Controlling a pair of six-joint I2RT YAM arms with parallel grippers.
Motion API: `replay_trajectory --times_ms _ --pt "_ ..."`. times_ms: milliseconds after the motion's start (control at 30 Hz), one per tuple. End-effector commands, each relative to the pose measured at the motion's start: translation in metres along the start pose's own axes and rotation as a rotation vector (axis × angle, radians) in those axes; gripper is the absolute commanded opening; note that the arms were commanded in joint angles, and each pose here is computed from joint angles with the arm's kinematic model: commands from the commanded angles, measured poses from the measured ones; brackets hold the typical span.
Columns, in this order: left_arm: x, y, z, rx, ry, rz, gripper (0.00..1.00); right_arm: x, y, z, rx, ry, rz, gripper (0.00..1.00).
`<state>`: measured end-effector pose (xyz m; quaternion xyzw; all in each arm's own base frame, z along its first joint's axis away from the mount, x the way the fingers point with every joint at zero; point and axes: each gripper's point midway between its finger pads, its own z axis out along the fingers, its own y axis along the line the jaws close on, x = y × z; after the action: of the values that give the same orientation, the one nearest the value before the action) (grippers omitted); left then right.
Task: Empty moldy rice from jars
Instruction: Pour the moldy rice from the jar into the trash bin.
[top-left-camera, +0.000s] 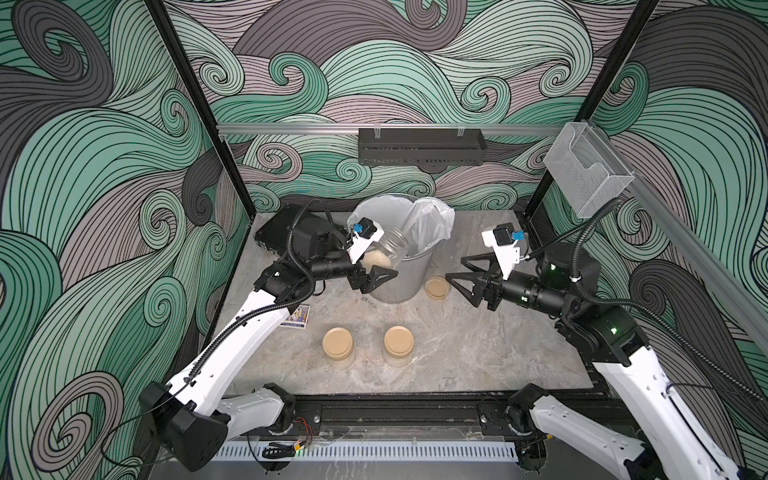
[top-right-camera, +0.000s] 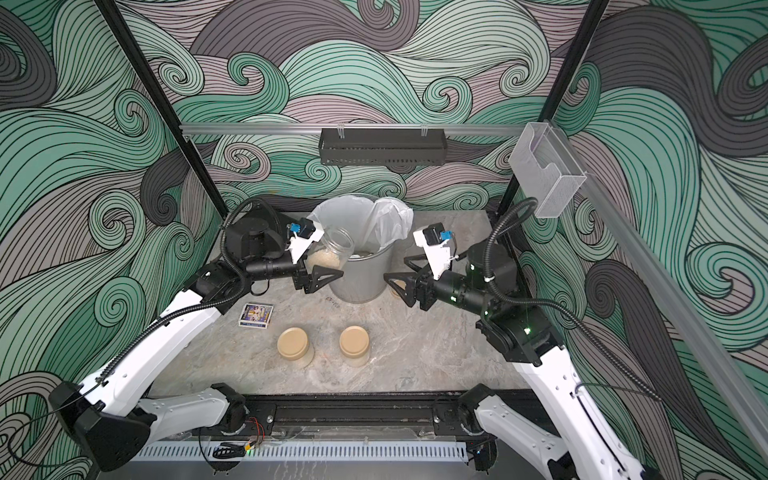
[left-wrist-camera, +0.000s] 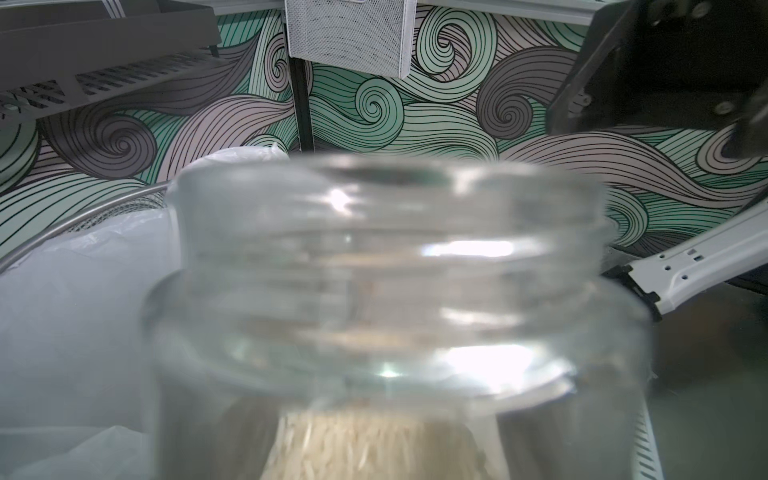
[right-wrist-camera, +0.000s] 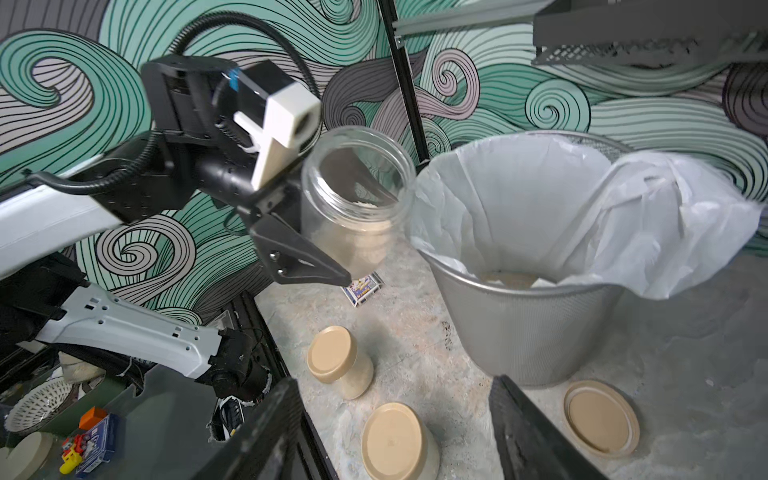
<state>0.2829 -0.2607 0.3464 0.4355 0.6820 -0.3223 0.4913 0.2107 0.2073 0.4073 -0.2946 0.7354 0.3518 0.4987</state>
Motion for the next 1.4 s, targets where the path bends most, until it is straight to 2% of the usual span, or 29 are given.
replay_trajectory --times_ms 0,200,300,567,767,933,1367 --pt "-0.042 0.019 0.005 0.003 -0.114 0.138 0.3 -0.024 0.003 0.012 -0.07 -0.01 -0.141 0.7" --pt "-0.054 0.071 0.03 0.017 -0.109 0.128 0.3 -0.07 -0.012 0.054 -0.2 -0.016 -0.199 0.65" --pt "-0.059 0.088 0.032 0.012 -0.1 0.13 0.3 -0.086 -0.02 0.071 -0.246 0.003 -0.191 0.6" --pt "-0.071 0.115 0.034 0.037 -0.181 0.125 0.31 -0.108 -0.037 0.104 -0.33 0.011 -0.168 0.61" --pt "-0.057 0.109 0.035 0.063 -0.13 0.12 0.31 -0.102 -0.048 0.129 -0.405 0.039 -0.108 0.61" --pt "-0.051 0.104 0.038 0.099 -0.119 0.107 0.31 -0.091 -0.056 0.142 -0.411 0.069 -0.086 0.61" --pt "-0.028 0.092 0.057 0.184 -0.029 0.063 0.31 -0.047 -0.058 0.163 -0.406 0.18 -0.133 0.61"
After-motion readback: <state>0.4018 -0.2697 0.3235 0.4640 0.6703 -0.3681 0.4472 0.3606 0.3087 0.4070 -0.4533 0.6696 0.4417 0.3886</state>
